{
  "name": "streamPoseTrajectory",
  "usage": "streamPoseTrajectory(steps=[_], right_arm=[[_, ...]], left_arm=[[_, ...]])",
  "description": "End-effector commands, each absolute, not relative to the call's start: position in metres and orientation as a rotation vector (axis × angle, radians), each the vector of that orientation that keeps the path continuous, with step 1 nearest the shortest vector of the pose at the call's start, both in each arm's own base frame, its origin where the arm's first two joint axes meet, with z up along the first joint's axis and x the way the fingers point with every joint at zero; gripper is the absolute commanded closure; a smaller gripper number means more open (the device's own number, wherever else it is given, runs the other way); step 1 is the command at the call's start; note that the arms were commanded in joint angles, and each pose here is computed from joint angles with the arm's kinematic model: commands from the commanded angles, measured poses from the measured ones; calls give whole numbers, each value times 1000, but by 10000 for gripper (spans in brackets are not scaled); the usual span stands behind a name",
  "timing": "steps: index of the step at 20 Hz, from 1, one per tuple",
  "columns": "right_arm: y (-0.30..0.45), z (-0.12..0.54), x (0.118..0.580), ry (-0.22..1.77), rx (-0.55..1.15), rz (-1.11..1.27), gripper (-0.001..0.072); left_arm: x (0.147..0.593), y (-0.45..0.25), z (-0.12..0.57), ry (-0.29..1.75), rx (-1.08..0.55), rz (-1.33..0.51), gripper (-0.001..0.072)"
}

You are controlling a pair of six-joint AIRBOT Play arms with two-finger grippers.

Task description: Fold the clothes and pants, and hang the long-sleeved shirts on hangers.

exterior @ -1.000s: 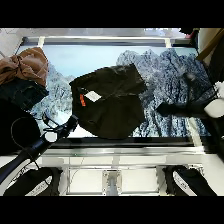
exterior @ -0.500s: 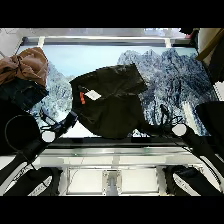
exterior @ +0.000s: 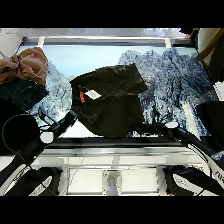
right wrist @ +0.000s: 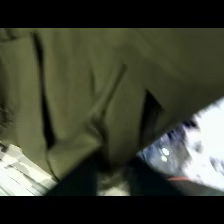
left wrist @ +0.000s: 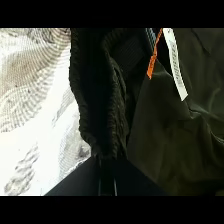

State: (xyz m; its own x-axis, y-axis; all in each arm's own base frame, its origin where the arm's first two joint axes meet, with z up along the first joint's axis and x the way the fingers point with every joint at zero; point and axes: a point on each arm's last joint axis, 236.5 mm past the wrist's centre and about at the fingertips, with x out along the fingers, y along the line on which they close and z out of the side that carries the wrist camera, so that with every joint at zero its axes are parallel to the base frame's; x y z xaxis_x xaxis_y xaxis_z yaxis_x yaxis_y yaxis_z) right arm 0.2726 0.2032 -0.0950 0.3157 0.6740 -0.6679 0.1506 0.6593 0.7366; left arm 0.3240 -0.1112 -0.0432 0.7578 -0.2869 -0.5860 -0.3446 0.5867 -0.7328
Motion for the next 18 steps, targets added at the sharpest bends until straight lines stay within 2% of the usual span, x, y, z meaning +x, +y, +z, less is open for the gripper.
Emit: streamPoseTrajectory(steps=[1,3,7,9,14,17,18], right_arm=[[211,-77,305,1119,801,466,696],[219,-34,327,1029,758,564,697],[225,102,347,860,523,740,697],[219,135,340,900,373,711,697],[220,75,322,1189,249,566,697],[244,9,343,1285,260,528,688],[253,-16,353,1302,279,510,498]], left_arm=[[325,-112,-39,728,-914,10,677],[327,-112,-19,676,-904,-29,677],[320,-113,49,504,-843,-165,680],[308,-120,62,499,-805,-222,681],[288,-136,33,661,-749,-260,681],[287,-137,29,673,-748,-256,681],[287,-137,29,673,-748,-256,681]])
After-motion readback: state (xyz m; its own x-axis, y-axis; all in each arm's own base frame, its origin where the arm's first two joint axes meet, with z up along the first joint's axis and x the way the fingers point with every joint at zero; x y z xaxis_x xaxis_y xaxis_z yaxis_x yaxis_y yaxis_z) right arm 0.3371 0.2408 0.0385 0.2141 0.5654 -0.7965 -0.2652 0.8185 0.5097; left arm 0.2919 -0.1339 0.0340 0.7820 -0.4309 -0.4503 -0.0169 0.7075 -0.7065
